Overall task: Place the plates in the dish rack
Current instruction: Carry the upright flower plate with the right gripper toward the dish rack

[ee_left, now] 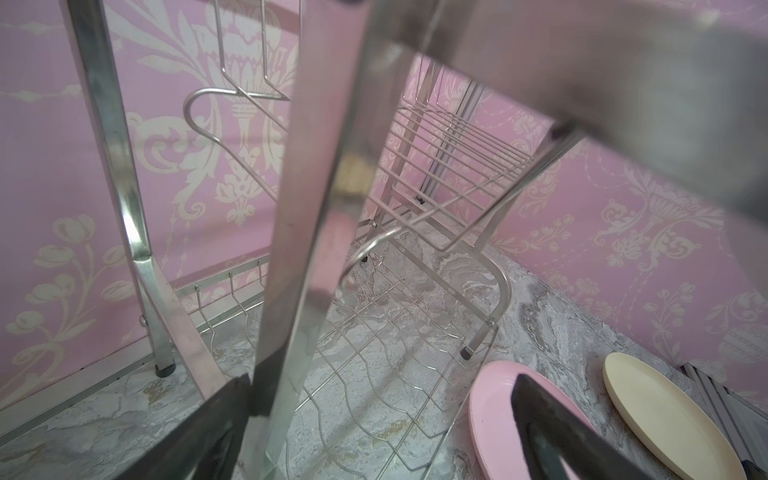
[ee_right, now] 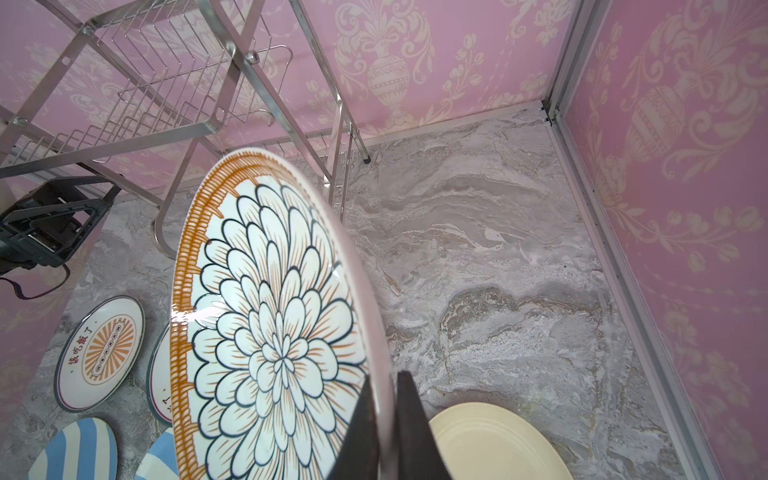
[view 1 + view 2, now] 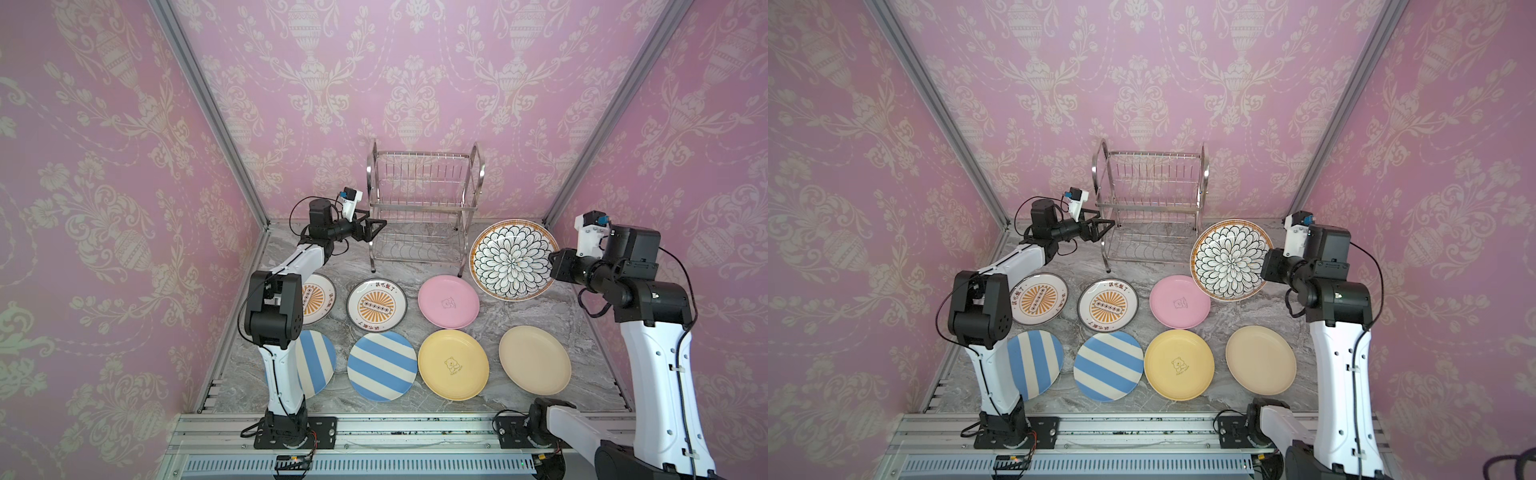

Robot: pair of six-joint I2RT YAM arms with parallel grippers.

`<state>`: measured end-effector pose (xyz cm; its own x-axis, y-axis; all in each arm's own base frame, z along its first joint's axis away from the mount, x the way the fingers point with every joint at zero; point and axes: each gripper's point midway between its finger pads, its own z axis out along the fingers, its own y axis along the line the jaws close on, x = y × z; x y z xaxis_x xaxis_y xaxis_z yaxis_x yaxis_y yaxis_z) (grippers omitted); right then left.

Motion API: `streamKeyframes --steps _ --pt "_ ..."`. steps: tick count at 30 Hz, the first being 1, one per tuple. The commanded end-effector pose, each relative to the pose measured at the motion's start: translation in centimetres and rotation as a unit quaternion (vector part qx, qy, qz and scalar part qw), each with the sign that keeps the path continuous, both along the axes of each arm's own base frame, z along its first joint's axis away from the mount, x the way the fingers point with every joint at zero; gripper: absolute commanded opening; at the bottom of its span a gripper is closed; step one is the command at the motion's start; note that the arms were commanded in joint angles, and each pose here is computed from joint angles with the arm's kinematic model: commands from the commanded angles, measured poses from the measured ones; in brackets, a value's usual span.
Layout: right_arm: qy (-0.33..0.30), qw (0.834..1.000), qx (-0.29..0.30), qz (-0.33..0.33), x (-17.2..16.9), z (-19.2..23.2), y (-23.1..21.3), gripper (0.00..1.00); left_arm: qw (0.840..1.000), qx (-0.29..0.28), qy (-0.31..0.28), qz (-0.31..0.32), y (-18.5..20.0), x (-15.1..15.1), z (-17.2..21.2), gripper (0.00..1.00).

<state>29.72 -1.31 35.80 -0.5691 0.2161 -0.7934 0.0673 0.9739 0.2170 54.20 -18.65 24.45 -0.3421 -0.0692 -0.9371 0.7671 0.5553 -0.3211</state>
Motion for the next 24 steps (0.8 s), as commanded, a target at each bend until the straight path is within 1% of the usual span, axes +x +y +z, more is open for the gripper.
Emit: streamKeyframes --steps 1,5,12,16,19,24 --pt "-0.104 0.994 -0.009 0.009 1.1 6.9 0.4 0.00 0.999 0.013 -0.007 -0.034 -1.9 -1.2 0.4 0.99" --pt "-0.125 0.992 -0.020 -0.010 2.0 9.8 -0.4 0.00 0.999 0.015 -0.003 -0.043 -2.7 -2.1 0.2 0.99" --pt "-0.196 0.980 -0.014 -0.038 4.0 14.3 -0.8 0.00 0.999 0.018 -0.007 -0.045 -3.2 -3.3 0.5 0.99" --pt "-0.220 0.973 -0.039 -0.060 5.4 16.2 -0.9 0.00 0.999 0.014 -0.006 -0.046 -3.2 -3.9 0.8 0.99" --pt "-0.246 0.964 -0.063 -0.082 6.3 17.9 -0.9 0.00 0.999 0.011 -0.005 -0.043 -3.1 -4.5 0.9 0.99" --pt "-0.298 0.941 -0.110 -0.112 7.7 21.0 0.6 0.00 0.999 -0.002 0.001 -0.045 -3.4 -5.3 0.8 0.99"
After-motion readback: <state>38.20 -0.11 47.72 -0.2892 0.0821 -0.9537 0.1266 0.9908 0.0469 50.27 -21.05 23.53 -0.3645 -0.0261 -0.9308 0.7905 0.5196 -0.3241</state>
